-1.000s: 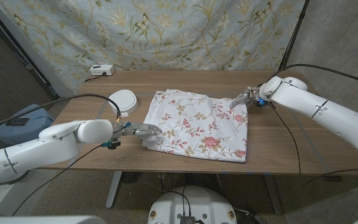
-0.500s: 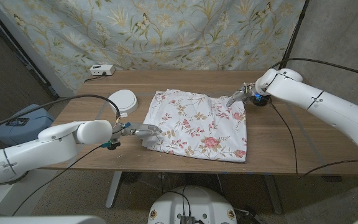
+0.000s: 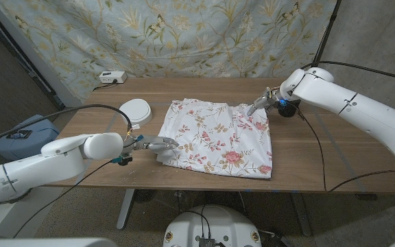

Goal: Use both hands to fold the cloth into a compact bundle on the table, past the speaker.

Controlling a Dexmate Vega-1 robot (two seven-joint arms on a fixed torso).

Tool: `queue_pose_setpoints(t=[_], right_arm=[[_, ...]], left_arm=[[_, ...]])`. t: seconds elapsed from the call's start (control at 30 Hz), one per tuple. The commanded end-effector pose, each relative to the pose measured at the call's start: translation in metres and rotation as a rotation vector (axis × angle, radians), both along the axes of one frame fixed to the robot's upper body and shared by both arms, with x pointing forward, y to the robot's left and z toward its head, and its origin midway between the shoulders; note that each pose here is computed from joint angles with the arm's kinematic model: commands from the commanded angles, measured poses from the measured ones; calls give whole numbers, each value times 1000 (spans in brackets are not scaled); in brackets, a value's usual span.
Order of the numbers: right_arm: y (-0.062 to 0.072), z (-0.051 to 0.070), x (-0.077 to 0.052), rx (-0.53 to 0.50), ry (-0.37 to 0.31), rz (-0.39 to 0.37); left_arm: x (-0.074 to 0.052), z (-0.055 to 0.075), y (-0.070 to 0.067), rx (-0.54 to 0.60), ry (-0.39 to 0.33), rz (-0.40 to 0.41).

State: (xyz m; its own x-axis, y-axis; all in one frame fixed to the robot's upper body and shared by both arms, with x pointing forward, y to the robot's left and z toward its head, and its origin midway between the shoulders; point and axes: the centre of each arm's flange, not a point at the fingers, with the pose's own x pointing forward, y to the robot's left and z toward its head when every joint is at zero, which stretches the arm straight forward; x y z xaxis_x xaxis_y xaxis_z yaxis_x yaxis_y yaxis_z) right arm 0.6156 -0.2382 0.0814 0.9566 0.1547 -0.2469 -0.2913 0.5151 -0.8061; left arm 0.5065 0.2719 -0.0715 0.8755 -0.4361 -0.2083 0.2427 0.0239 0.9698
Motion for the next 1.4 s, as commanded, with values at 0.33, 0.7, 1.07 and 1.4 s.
queue_pose_setpoints(t=[0.33,0.7,1.07,1.4], right_arm=[[18,27,-3,24,8,22],[39,36,-1,22,18,53],[60,48,2,-24,32,77],[70,65,-1,-45,32,87]], left_arm=[[3,-1,4,-43,14,1],[4,-1,8,-64,14,-1],[4,-1,9,-79,14,0],[6,0,9,-97,16,-9]])
